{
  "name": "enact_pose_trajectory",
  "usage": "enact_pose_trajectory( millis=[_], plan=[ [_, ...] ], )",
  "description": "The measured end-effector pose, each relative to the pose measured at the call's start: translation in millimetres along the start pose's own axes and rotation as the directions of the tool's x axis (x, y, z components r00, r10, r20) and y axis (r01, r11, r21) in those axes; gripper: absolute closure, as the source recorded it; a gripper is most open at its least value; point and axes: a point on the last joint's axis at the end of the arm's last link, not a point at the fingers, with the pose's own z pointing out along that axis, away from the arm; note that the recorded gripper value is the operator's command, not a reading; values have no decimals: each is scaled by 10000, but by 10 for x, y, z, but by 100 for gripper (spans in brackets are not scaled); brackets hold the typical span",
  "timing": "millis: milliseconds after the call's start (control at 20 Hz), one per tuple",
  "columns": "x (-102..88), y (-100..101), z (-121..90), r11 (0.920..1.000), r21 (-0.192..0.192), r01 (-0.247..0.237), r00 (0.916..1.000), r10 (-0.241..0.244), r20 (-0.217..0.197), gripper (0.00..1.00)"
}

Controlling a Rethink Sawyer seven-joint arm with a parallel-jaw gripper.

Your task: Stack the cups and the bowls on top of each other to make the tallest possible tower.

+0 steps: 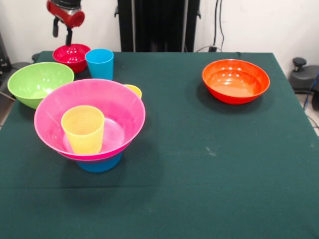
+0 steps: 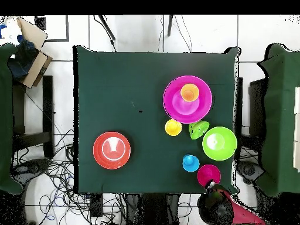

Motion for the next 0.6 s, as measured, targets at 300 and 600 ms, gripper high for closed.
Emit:
enact_pose_trajectory(
  millis=[300, 600],
  plan=[
    [-50, -13, -38, 9999, -104, 40, 10000, -40, 10, 0],
    [-186, 54, -20, 9962, -849, 179, 9995, -158, 257, 0]
  ],
)
